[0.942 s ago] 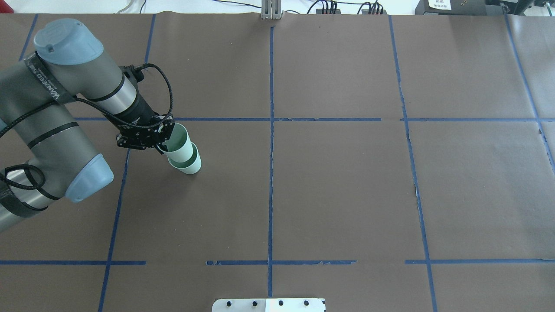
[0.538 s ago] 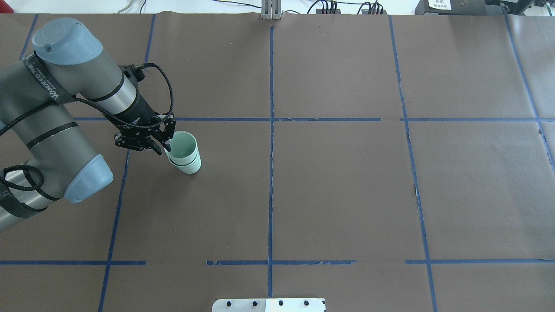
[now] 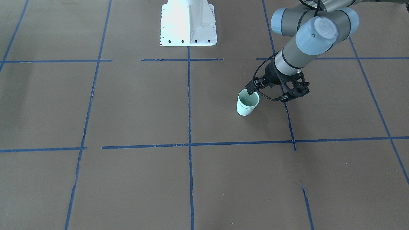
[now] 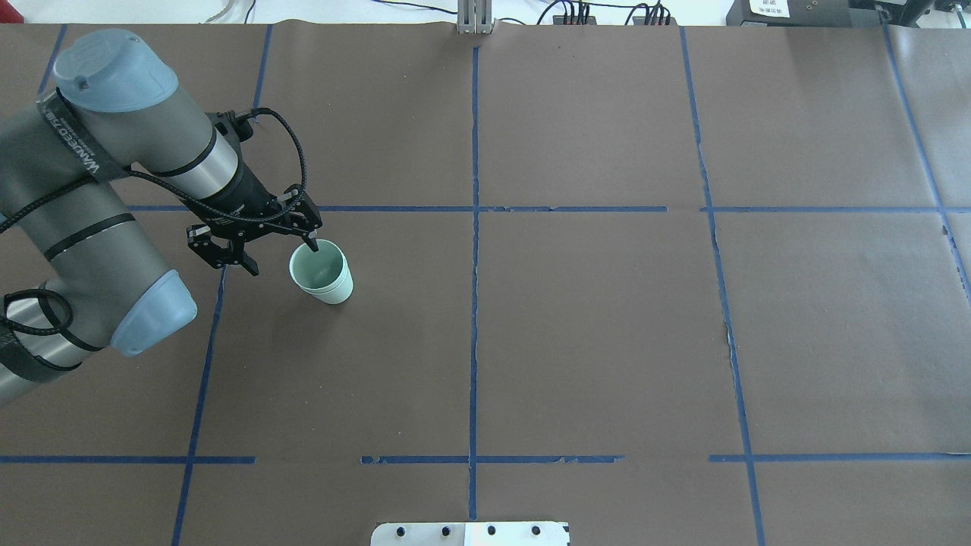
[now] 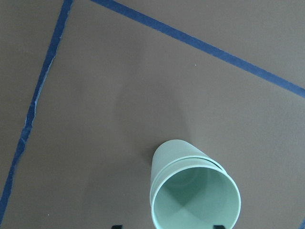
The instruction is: Stack cups
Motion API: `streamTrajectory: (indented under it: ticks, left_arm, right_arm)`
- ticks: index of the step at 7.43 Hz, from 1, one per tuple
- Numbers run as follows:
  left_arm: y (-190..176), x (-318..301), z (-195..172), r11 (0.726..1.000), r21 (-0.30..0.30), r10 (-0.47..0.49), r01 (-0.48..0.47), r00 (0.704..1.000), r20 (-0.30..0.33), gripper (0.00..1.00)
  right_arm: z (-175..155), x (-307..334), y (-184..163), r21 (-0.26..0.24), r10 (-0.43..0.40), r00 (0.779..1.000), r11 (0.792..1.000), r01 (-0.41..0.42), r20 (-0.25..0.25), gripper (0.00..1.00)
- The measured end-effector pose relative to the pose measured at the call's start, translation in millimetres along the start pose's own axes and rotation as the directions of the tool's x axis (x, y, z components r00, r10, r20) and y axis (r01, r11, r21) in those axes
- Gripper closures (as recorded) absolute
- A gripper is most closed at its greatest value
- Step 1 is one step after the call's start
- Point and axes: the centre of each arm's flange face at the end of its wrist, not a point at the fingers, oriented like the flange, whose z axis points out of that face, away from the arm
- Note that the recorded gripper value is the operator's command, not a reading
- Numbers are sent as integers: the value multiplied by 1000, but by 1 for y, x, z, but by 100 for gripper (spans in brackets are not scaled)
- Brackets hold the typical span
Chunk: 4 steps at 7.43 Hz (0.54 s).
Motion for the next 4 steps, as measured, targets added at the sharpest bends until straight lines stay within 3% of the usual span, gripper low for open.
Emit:
streamTrajectory:
  ticks: [2,4]
  left_arm:
    - [-4,-2,-37,999,41,0,1,999,-43,0]
    - [-28,-16,-94,992,120,-23,34,995,-94,0]
  right_arm:
    - [0,0,0,0,1,1000,1000,-1,0,0]
    - [0,0,0,0,1,1000,1000,-1,0,0]
